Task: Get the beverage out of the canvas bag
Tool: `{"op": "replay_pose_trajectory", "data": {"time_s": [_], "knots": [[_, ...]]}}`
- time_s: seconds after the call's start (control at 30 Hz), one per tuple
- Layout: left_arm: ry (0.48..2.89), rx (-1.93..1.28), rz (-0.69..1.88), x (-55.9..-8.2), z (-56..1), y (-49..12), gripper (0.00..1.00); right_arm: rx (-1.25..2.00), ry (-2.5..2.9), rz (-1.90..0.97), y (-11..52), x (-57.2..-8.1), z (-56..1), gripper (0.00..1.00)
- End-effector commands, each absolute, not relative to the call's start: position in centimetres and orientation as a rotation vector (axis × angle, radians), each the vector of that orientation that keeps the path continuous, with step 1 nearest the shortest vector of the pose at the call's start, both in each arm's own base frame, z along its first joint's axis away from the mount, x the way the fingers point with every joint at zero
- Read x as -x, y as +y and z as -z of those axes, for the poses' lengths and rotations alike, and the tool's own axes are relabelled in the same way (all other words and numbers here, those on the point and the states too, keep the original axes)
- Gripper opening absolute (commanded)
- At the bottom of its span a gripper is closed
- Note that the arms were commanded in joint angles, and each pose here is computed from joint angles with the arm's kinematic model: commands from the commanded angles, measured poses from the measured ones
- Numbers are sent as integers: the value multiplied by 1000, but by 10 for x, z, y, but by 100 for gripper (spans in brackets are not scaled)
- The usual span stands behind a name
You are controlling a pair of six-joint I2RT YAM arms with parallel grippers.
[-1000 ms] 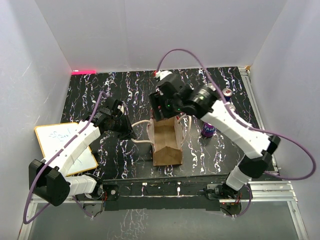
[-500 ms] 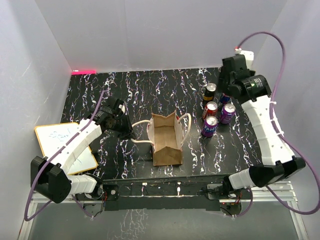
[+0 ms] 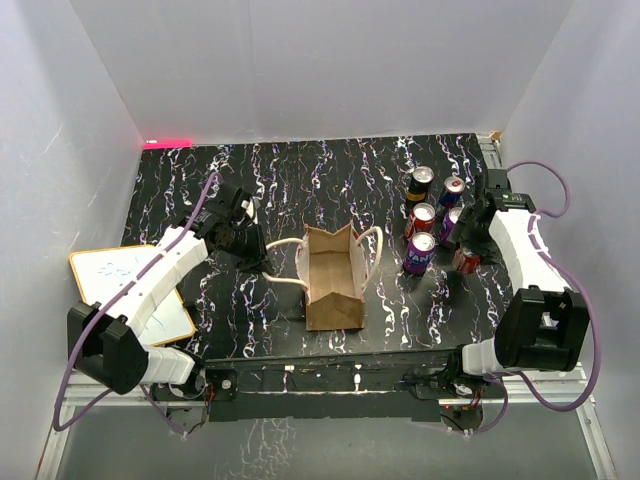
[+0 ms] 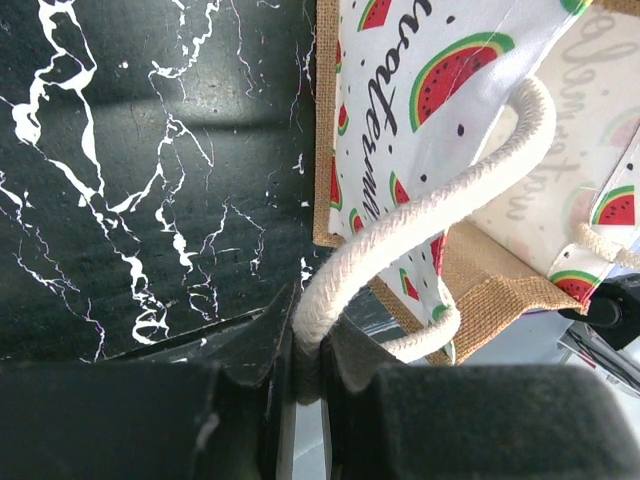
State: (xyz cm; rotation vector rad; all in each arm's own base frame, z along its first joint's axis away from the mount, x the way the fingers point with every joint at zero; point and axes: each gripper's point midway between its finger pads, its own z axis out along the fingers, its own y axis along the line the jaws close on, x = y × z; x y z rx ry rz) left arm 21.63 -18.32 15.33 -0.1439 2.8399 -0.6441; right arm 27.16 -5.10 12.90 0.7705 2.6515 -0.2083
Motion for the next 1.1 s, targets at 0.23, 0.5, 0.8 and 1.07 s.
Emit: {"op": "replay_pose_trajectory", "data": {"time_s": [0.23,0.5,0.8,1.07], "knots": [[2831,50,653,-215,-170,-182,16,-715,2529,43,-39,-313,-115,7],[2802,40,666,-212,-177,-181,39,-681,2601,24,-33,-303,-95,23],[2734,20,623,-211,-198,-171,72,-622,2630,37,-34,-299,-96,76],[2610,-2,602,-222,-232,-165,96,-557,2539,29,-35,-306,-150,99]]}}
